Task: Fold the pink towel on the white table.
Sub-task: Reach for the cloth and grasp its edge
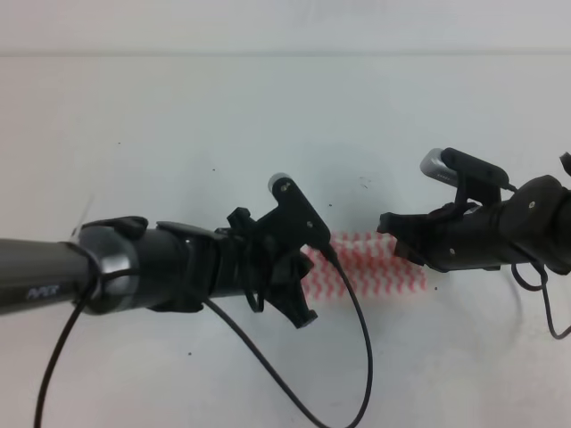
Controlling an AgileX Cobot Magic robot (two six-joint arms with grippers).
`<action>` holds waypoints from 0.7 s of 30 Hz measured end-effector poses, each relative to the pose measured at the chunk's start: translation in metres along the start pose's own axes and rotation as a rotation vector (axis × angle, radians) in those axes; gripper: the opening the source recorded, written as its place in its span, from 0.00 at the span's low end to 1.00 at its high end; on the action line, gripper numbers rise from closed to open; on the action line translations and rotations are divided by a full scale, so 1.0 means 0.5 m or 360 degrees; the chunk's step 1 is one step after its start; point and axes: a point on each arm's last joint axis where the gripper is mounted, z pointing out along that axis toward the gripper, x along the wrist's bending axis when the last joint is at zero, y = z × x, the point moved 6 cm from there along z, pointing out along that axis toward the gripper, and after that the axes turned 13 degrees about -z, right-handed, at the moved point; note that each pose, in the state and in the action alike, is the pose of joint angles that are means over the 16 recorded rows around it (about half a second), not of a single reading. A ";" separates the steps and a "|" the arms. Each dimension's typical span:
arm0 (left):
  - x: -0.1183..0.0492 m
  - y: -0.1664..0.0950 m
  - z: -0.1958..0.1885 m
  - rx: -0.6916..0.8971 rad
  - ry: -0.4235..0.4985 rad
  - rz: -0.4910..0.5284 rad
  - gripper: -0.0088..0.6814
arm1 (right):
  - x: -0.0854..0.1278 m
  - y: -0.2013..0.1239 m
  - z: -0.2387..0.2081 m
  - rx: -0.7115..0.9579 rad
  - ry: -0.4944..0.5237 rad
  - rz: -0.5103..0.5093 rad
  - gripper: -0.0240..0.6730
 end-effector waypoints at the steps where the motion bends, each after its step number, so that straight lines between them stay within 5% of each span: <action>1: 0.000 -0.001 0.003 0.0004 -0.0003 0.0005 0.01 | 0.000 0.000 0.000 -0.0001 0.0001 0.0001 0.01; 21: -0.010 0.030 0.033 -0.0082 -0.0112 0.0074 0.01 | 0.002 0.002 -0.003 -0.0006 0.0008 0.0015 0.01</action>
